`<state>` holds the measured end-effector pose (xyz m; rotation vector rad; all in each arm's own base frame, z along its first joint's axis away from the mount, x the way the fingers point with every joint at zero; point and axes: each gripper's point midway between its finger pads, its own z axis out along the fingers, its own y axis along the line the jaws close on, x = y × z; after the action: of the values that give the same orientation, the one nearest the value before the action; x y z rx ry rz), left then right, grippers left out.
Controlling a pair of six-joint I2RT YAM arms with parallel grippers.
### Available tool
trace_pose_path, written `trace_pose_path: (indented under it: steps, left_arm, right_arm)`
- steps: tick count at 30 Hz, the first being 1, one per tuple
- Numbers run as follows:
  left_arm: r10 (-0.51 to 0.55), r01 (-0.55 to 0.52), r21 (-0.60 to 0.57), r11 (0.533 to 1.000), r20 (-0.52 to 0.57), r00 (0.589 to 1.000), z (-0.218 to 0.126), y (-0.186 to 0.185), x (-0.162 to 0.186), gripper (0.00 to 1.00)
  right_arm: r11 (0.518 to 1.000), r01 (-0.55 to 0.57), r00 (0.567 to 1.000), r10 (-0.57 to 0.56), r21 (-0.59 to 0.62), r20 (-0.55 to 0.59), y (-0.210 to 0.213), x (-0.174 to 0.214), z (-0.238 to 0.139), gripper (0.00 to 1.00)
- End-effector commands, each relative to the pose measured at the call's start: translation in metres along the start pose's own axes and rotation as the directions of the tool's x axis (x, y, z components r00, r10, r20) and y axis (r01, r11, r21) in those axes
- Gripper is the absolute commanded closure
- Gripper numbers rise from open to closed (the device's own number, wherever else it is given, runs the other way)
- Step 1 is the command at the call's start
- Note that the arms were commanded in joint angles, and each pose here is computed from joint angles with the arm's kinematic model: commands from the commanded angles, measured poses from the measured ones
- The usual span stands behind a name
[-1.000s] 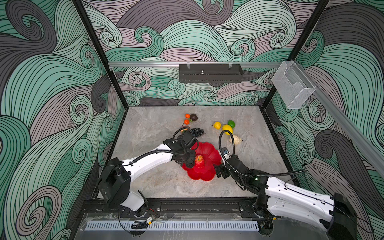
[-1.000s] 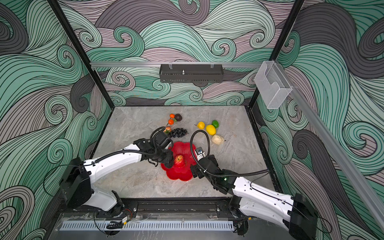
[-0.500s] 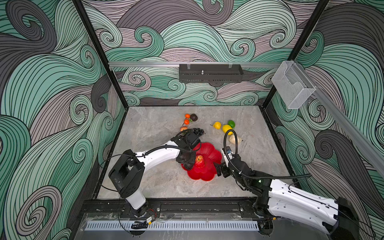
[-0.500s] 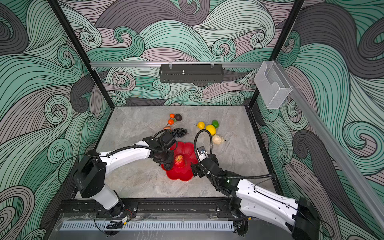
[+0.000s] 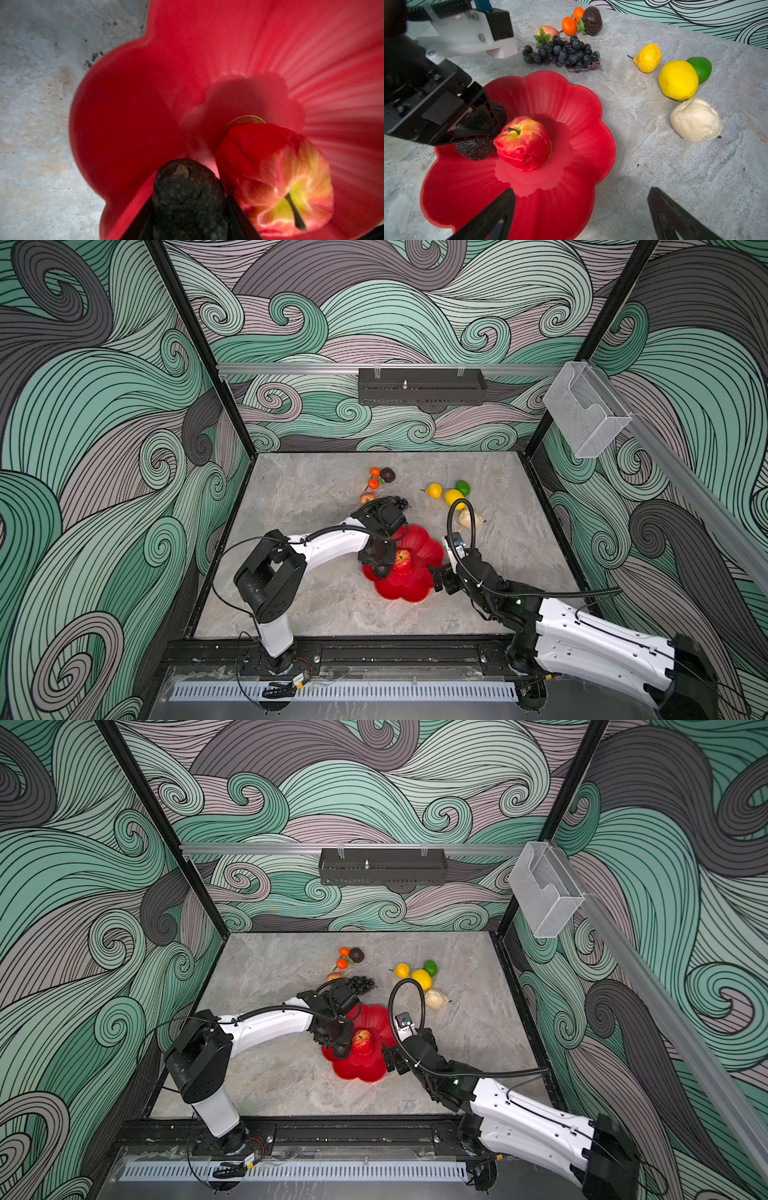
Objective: Place and organize the fake fruits in the fruit bowl
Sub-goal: 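Lower the avocado into the bowl beside the apple with the left gripper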
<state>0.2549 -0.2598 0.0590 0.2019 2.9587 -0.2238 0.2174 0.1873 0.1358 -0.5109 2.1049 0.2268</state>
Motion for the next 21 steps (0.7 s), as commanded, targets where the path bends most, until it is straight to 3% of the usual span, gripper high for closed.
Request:
trace_pose_path:
  steps: [1, 10, 21]
  left_arm:
    - [-0.013, 0.013, 0.011, 1.0, 0.016, 1.0, 0.0, -0.007, -0.01, 0.52]
    - [-0.039, 0.039, 0.005, 0.999, 0.019, 0.999, 0.008, -0.004, -0.018, 0.48]
    - [-0.09, 0.092, 0.084, 0.992, -0.024, 0.996, 0.015, -0.009, -0.011, 0.4]
  right_arm:
    - [1.0, -0.023, 1.0, 0.023, 0.003, 0.007, -0.001, -0.001, 0.001, 0.0]
    - [1.0, -0.023, 1.0, 0.023, 0.013, 0.002, -0.003, -0.001, 0.003, 0.0]
    - [0.999, -0.028, 1.0, 0.027, 0.035, 0.01, -0.008, -0.001, 0.002, 0.0]
